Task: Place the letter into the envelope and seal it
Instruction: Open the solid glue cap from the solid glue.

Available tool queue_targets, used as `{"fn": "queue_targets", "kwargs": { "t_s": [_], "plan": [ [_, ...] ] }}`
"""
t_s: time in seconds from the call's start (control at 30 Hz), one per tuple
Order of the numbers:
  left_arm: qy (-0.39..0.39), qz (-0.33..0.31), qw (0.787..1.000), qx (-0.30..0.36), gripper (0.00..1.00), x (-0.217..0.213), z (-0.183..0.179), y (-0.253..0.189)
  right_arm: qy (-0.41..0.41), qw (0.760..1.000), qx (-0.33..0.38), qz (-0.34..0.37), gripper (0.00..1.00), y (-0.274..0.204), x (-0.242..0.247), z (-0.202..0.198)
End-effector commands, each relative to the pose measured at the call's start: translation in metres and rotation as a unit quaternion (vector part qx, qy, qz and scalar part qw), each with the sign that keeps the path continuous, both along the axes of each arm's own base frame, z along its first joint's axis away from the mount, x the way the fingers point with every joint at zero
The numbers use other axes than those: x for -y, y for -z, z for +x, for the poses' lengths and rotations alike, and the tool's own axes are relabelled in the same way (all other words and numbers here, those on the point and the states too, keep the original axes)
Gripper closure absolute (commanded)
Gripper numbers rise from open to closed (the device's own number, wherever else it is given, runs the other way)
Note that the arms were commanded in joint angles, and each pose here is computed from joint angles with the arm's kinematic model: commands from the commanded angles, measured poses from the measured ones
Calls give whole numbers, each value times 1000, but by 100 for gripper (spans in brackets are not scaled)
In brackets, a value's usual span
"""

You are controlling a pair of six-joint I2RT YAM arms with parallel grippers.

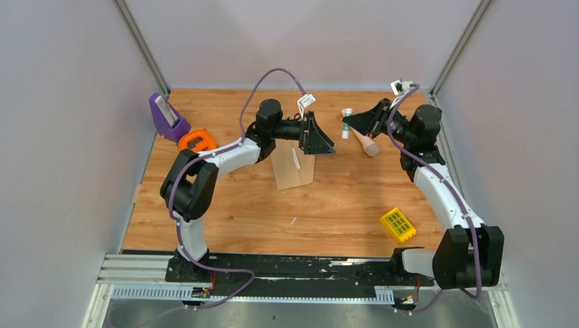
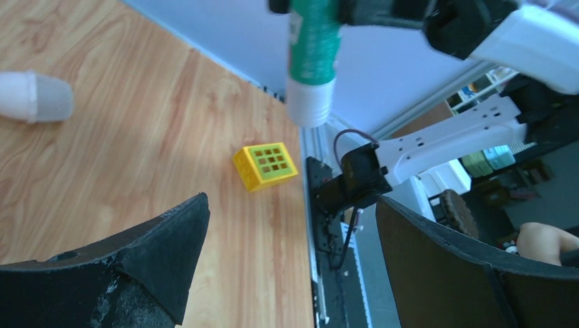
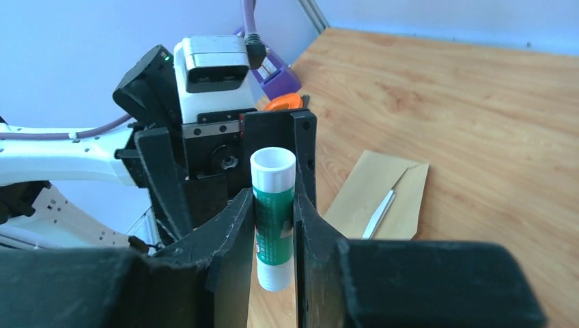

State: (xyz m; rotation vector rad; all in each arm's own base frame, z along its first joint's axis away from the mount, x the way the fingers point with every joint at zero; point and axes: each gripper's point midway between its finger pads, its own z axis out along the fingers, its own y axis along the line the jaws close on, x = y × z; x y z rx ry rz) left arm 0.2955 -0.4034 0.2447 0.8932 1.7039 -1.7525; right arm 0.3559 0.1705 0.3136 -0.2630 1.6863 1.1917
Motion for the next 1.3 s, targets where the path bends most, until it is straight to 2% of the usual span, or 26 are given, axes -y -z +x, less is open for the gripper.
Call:
{"fn": "queue_targets", "kwargs": {
  "t_s": [0.0, 0.2, 0.7, 0.93, 1.13, 1.27],
  "plan": [
    [53, -90, 994, 33, 0, 4, -24, -54, 25, 997, 63, 22, 100, -7, 5, 4],
    [63, -105, 992, 39, 0, 3, -28, -66, 7, 998, 50, 45, 100, 10, 1, -4],
    [47, -63, 996, 36, 0, 10, -21, -32, -23, 995, 53, 86, 100, -11, -6, -23],
    [61, -75, 994, 41, 0, 12, -24, -49, -56, 993, 24, 103, 100, -9, -26, -25],
    [69, -67, 994, 56, 0, 11, -38, -50, -59, 993, 32, 101, 100, -9, -31, -27],
    [77, -75, 993, 49, 9, 14, -38, -52, -57, 993, 33, 99, 100, -7, -31, -27]
  ]
}}
